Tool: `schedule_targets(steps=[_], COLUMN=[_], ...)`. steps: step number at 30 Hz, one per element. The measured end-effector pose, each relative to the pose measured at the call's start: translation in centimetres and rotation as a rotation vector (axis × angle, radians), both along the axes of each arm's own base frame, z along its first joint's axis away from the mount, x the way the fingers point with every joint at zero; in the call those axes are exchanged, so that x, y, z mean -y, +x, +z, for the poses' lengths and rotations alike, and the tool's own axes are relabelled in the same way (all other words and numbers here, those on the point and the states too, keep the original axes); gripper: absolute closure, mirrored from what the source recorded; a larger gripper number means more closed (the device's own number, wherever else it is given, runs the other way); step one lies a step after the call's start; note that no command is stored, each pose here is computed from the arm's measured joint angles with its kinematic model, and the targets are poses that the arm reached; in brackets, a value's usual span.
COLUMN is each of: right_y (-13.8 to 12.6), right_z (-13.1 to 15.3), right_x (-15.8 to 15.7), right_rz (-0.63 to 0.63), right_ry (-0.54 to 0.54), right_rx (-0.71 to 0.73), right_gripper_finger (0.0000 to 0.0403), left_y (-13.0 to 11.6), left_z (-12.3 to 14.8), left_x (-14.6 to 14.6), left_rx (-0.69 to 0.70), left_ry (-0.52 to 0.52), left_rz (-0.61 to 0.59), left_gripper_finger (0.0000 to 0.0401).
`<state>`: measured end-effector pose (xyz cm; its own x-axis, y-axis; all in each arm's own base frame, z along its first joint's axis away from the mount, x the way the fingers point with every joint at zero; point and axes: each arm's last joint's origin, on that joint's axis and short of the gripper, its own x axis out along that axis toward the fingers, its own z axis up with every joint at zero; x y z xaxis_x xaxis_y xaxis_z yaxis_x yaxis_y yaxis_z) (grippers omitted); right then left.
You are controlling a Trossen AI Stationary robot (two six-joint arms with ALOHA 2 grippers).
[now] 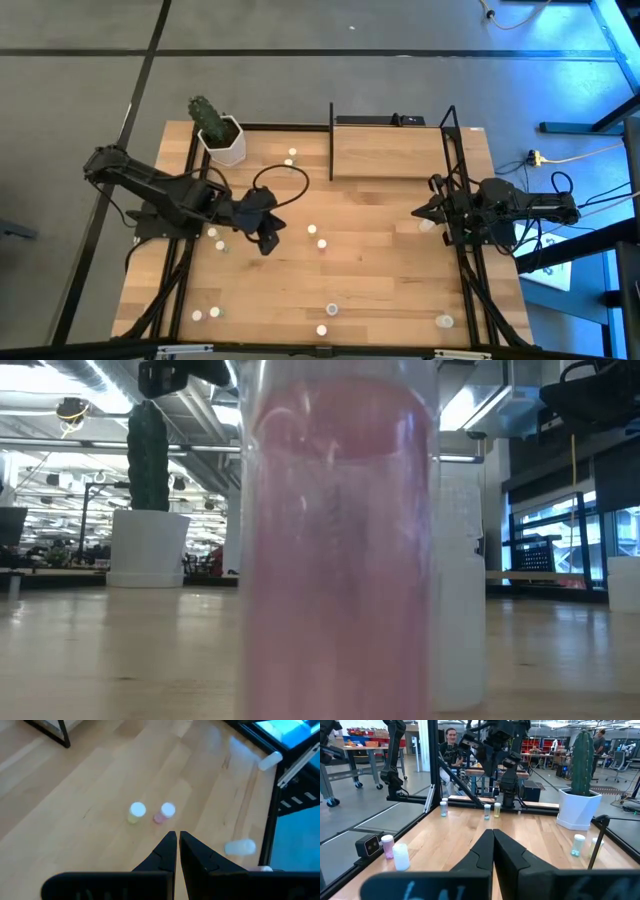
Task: Pick and place medicine bottles onto shelf by color
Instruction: Put the bottom right yellow pill bottle on the shelf
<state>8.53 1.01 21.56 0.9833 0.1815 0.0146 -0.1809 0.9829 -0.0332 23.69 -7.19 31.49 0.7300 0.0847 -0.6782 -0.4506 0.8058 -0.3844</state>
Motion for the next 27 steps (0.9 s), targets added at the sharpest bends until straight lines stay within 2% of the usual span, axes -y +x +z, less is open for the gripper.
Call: schedule_targets(steps=[16, 19, 27], right_y=[0.0, 0.0, 0.0], right_z=[-0.01, -0.01, -0.01], right_x=[0.0, 0.0, 0.0], right_rz=[0.0, 0.0, 0.0], right_ry=[-0.001, 0.001, 0.0], right_rx=[-0.001, -0.002, -0.001], right_gripper_finger=[0.0391, 0.0391, 0.0391], left_y=[0.26, 0.33, 0.86], left_z=[0.24, 0.32, -0.01], left_x=[-0.08, -0.06, -0.09], left_rx=[0.035, 0.046, 0.036], left_ry=[-0.028, -0.032, -0.01], left_rz=[0.023, 0.023, -0.009], left_gripper_finger=[0.0377, 0.0344, 0.0212])
